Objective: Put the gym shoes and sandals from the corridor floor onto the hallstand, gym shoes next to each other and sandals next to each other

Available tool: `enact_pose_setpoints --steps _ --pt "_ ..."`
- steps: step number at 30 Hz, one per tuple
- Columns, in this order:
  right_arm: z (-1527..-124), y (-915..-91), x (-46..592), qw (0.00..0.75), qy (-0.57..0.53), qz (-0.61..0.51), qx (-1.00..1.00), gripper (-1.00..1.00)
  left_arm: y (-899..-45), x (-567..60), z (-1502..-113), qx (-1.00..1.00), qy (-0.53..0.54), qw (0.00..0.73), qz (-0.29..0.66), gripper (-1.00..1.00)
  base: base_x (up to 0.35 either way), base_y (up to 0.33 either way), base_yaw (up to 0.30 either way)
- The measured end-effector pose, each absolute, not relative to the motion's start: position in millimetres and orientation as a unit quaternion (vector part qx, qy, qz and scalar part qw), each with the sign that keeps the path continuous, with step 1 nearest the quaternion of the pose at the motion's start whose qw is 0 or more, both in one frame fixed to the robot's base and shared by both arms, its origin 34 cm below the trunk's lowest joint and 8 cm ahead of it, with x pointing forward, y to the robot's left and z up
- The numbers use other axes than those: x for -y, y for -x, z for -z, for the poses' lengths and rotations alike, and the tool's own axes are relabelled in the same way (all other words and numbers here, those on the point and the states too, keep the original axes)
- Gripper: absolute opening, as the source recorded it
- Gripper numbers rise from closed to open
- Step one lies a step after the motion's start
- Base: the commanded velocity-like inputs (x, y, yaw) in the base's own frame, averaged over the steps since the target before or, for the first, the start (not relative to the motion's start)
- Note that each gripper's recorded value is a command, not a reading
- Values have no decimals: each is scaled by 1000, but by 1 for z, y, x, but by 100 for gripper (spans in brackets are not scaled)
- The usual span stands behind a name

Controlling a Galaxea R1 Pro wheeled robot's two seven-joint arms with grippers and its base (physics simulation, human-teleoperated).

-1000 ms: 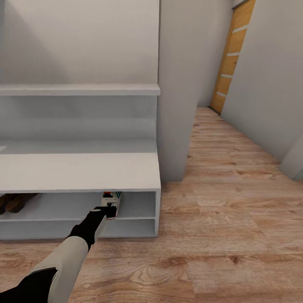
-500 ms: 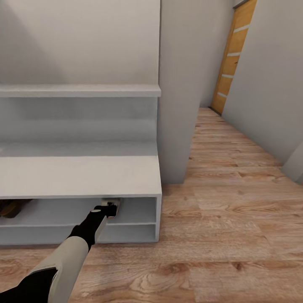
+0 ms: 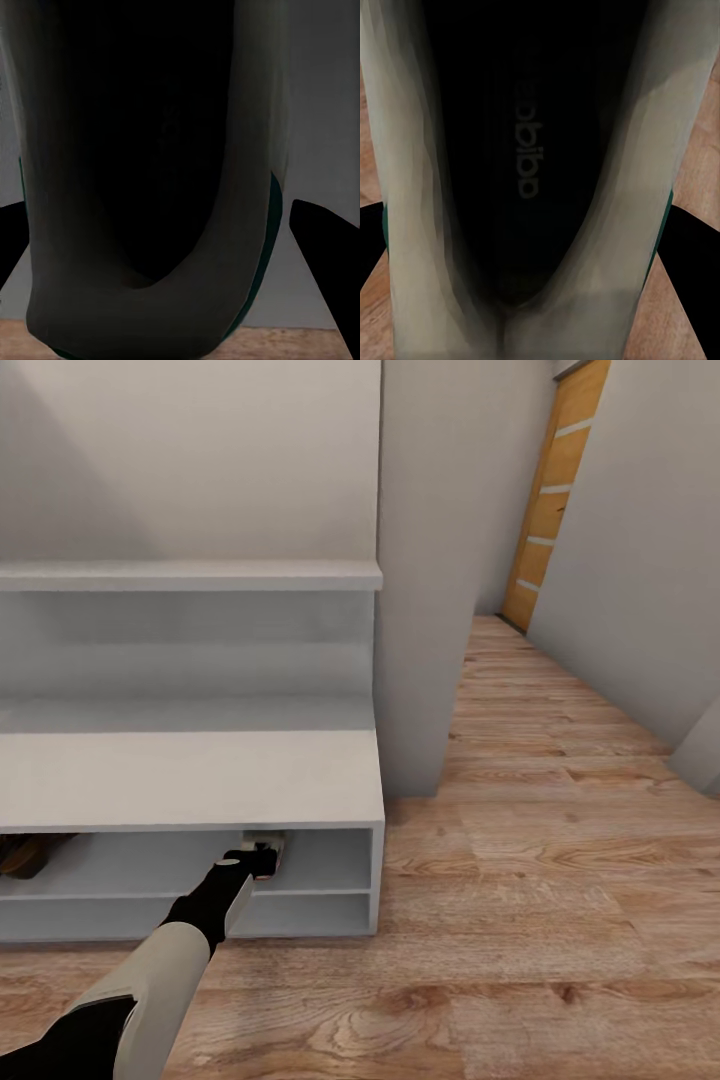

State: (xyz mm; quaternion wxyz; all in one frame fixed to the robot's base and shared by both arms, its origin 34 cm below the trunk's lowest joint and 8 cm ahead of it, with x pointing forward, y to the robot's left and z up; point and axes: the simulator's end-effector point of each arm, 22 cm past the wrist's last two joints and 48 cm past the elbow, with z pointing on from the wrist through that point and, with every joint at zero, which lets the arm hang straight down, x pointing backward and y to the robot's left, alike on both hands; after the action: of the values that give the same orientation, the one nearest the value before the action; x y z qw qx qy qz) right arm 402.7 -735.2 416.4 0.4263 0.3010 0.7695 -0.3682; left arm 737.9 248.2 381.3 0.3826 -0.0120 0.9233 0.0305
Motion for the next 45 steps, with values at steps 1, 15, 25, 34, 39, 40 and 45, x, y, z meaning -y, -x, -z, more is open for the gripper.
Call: enact_pose_setpoints --steps 1,15,25,34,39,40,45 --pt "-416 -403 735 426 -301 368 -769 -100 -737 -248 -381 -924 11 381 -31 100 0 0 0" --pt "-416 -403 735 426 -301 368 -769 -100 -741 -252 -386 -921 14 388 -34 100 -7 0 0" --pt "-416 -403 735 426 -301 368 -770 -100 -742 -253 -386 -921 14 388 -35 100 -289 63 0" --pt "-416 -403 735 426 -301 368 -770 -100 -742 -253 -386 -921 14 389 -34 100 -290 207 0" --pt "-416 -403 735 427 -301 368 -769 -100 -742 -253 -386 -920 14 391 -31 100 -278 224 0" --pt "-416 -403 735 427 -301 368 -769 -100 -743 -253 -387 -919 14 393 -31 100 -278 225 0" --pt "-416 -403 735 427 -301 368 -769 -100 -741 -256 -386 -912 13 408 -31 100 -278 225 0"
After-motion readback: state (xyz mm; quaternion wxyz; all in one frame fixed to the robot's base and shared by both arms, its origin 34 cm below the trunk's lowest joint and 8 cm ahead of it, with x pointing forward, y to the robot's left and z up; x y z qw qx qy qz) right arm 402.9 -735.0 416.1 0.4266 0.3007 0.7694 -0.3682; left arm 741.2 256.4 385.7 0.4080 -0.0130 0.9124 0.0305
